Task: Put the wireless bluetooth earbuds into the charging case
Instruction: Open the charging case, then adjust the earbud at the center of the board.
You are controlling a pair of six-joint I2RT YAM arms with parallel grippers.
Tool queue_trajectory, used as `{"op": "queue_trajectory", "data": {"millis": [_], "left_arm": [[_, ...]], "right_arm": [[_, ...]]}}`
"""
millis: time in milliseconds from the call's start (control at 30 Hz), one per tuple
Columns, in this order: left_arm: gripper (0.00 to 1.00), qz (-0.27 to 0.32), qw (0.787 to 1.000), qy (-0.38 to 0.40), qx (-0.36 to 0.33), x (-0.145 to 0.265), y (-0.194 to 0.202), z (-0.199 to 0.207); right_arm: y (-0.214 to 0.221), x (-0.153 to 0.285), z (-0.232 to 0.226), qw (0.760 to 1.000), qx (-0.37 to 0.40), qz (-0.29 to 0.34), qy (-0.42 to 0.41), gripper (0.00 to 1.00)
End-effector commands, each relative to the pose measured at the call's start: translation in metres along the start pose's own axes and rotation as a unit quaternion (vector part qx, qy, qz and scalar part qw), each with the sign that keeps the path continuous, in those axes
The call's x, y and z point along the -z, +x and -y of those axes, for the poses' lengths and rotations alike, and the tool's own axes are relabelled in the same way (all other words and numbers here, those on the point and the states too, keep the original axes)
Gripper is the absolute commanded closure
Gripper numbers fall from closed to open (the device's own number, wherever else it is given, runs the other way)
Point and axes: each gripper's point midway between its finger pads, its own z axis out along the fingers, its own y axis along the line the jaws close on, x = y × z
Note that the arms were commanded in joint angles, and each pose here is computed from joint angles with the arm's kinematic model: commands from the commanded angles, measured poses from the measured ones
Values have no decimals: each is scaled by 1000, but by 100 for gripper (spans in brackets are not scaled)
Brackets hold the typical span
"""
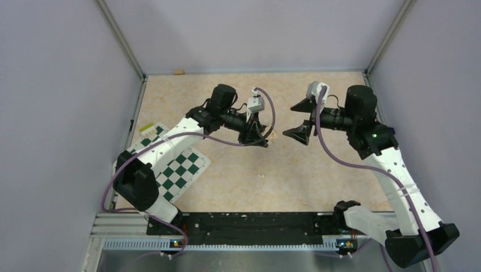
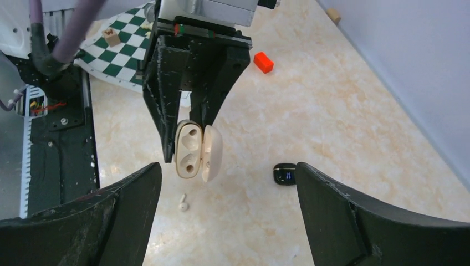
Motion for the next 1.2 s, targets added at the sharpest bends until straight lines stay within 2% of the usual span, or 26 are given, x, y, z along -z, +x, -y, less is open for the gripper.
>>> {"op": "queue_trajectory", "data": {"millis": [0,167,300,500,633,700,867,1167], "left_arm": [[100,37,997,-42,-53,34,-34,-12],[100,68,989,-115,-63,90,-41,-32],[100,65,982,-166,-65,125,-32,-40],[100,66,981,-170,-66,131,-10,-24],[100,87,967,-216,-103,137,-5,-25],[100,90,963,-227,-109,139,-4,-25],[100,99,969,-208,-90,134,-2,-25],[100,115,969,-211,-64,128,9,-40]], "right_arm": [[-23,-2,18,999,-11,24,28,12],[-4,-21,50,996,-53,12,67,13],[24,-38,102,983,-96,-16,152,15],[80,-66,157,960,-154,-67,223,24],[130,-84,179,936,-214,-115,254,32],[161,-95,185,917,-261,-148,263,37],[208,-121,184,894,-324,-193,241,43],[246,-144,170,884,-319,-243,240,44]]}}
